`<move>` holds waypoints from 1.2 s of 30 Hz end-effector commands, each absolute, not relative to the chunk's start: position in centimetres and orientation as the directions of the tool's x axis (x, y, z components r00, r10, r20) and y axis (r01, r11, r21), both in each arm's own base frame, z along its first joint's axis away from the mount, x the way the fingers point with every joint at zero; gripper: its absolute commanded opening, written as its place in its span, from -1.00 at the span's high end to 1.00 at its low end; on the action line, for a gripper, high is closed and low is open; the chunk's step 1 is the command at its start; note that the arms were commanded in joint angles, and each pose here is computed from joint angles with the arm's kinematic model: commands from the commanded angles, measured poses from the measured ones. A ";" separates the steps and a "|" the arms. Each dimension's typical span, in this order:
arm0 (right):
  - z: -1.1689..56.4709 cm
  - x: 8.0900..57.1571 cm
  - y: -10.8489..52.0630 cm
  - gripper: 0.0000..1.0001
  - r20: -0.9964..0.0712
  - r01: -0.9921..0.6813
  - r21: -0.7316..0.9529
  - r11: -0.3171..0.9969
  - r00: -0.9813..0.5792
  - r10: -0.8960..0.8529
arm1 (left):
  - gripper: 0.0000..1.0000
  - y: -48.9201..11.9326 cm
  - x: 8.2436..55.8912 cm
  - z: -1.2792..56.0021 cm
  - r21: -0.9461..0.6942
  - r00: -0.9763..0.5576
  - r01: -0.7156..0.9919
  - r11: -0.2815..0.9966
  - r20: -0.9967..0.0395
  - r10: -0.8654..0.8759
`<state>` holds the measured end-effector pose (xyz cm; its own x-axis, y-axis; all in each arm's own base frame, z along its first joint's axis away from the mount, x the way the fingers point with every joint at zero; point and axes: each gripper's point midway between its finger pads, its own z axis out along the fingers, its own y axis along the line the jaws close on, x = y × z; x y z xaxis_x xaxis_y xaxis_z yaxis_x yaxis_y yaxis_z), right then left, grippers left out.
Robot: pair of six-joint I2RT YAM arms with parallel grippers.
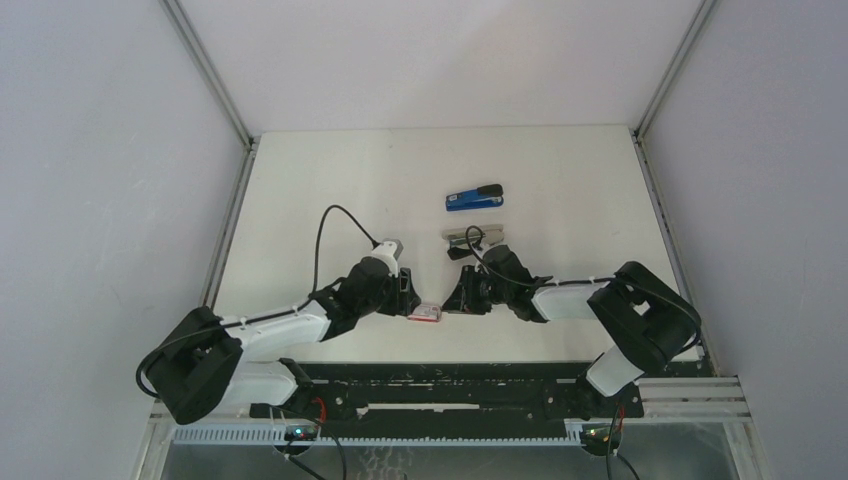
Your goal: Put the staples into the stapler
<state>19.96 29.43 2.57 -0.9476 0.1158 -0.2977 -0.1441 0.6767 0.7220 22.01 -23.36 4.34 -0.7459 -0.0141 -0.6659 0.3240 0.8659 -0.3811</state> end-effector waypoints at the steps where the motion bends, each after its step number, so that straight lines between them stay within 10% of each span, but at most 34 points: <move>1: 4.1 21.0 31.4 0.52 -0.313 -0.162 0.765 0.623 -0.939 0.141 | -0.14 -24.6 21.4 4.4 -0.475 -0.768 0.314 0.822 -0.636 -0.074; 17: 3.1 20.2 32.2 0.61 -0.285 -0.153 0.775 0.613 -0.951 0.123 | -0.13 -25.2 18.9 2.3 -0.561 -0.848 0.271 0.782 -0.523 -0.082; 25: 3.3 20.4 31.8 0.98 -0.311 -0.187 0.767 0.614 -0.945 0.100 | -0.12 -26.3 17.3 2.6 -0.614 -0.867 0.318 0.722 -0.497 -0.041; 36: 4.0 20.2 27.2 1.00 -0.366 -0.358 0.669 0.652 -0.921 -0.130 | -0.64 -24.7 19.5 6.5 -0.247 -0.550 0.589 0.770 -0.820 0.158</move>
<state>20.39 28.13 2.25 -0.9542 0.0161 -0.2987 -0.2100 0.6748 0.7074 18.86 -24.84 4.60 -0.7427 0.0333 -0.6688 0.4379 0.7798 -0.4474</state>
